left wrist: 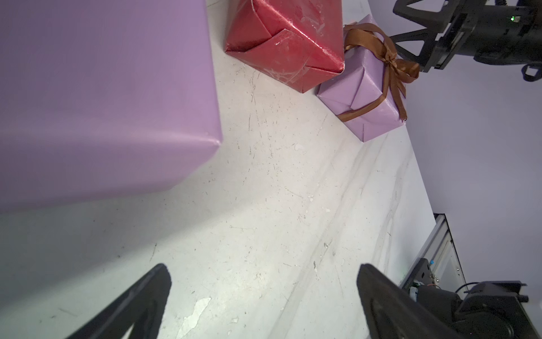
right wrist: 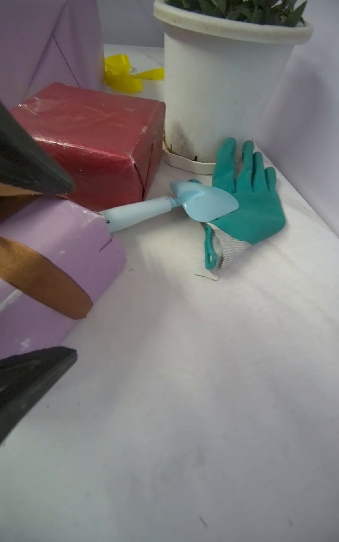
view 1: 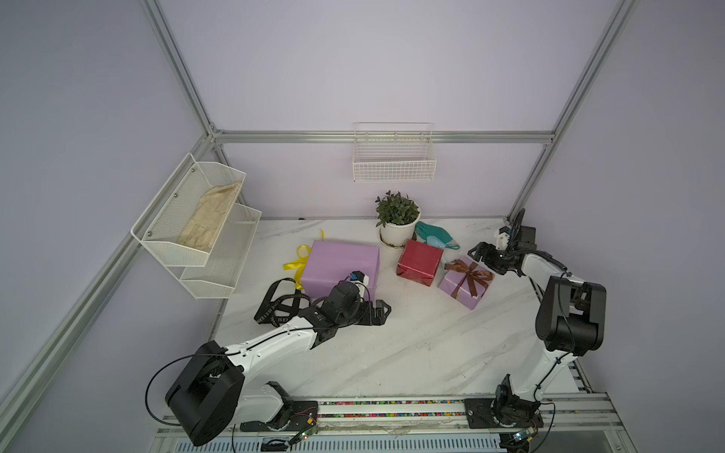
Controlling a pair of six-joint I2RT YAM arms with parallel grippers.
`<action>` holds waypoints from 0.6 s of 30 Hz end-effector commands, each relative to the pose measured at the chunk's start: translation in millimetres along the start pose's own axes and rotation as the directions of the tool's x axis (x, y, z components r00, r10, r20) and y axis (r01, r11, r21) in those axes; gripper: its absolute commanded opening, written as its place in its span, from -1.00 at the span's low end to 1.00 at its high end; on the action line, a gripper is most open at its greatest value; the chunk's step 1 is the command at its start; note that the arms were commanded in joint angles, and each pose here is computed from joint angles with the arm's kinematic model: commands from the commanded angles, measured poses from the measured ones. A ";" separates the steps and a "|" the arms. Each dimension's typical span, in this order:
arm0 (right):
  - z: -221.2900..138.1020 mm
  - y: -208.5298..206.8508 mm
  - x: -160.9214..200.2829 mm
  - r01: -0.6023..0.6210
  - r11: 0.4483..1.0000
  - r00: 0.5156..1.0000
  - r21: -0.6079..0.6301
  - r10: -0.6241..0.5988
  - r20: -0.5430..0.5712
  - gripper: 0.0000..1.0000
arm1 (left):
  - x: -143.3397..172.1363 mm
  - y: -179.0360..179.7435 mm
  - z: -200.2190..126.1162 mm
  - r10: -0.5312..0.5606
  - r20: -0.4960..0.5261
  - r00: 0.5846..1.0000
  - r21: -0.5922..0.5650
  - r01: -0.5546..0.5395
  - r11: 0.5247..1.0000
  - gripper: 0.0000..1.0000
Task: Untie the ribbon bows on the gift boxes
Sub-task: Move the gift box to the center of the board.
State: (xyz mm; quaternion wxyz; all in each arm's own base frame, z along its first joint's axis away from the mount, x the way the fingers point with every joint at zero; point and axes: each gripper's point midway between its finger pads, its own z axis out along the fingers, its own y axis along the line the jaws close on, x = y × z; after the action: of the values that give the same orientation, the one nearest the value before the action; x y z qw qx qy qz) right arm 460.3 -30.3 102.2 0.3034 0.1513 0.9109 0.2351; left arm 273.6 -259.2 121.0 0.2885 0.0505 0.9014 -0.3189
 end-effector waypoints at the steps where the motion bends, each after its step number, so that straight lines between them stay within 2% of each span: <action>1: -4.0 17.4 28.3 0.014 0.994 0.998 -0.104 -0.019 -0.054 0.66 | -23.7 -3.7 3.1 0.015 0.058 0.998 0.007 -0.015 1.000 0.99; 5: -14.6 26.2 54.0 -0.025 0.991 0.998 -0.134 0.016 -0.067 0.50 | -37.8 -11.5 5.8 0.016 0.101 0.995 0.050 -0.022 0.999 1.00; 7: -19.1 40.2 75.7 0.001 0.992 0.996 -0.129 -0.013 -0.088 0.45 | -41.5 -17.0 9.6 0.008 0.100 0.995 0.083 -0.016 0.996 0.99; 15: -32.6 95.0 168.1 0.085 0.990 0.972 -0.112 -0.107 -0.209 0.40 | -29.2 -25.2 31.8 -0.016 0.012 1.000 0.154 0.014 0.988 1.00; 18: -39.3 118.5 196.6 0.077 0.984 0.966 -0.163 -0.114 -0.234 0.36 | -25.5 -22.3 33.7 -0.020 0.005 1.000 0.150 0.019 0.989 1.00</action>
State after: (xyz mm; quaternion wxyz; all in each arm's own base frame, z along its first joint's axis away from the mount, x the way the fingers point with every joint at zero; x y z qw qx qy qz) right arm 315.7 130.2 100.7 0.2269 0.0301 0.9243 0.3054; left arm 292.5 -279.2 94.5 0.2569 0.0538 0.8993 -0.3499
